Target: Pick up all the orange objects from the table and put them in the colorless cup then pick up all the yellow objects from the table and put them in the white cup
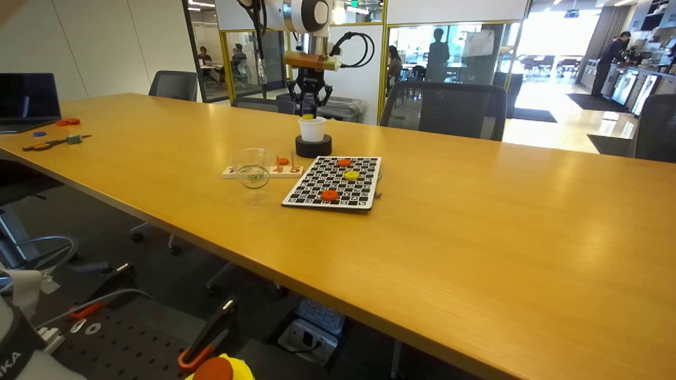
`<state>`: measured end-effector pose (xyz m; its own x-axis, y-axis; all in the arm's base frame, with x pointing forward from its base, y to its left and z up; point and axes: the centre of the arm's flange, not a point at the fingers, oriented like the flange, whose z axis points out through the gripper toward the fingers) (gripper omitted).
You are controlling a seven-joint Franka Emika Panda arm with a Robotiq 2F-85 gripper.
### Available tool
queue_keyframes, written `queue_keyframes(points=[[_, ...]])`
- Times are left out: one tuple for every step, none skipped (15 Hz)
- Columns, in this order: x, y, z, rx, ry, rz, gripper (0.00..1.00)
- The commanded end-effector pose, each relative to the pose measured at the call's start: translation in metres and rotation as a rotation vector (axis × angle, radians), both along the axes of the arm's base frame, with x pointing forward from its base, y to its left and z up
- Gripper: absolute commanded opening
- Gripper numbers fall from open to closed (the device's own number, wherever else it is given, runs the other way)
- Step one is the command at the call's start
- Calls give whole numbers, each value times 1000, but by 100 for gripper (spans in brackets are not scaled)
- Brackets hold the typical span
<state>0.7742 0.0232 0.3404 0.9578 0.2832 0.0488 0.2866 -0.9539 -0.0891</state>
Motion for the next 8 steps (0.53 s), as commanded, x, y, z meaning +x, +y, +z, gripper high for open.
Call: queue_keyframes(points=[[22,-2,5,28,-2,-10,17],[24,-3,3,28,-1,-18,67],[24,-4,2,27,-3,-18,68],[22,-6,2,20,-4,-29,74],[20,-8,2,17,-9,-39,81],[13,-11,7,8,-20,-63,90],[7,-15,12,1,-27,-85,96],[-5,-19,23,-10,-42,-119,100]])
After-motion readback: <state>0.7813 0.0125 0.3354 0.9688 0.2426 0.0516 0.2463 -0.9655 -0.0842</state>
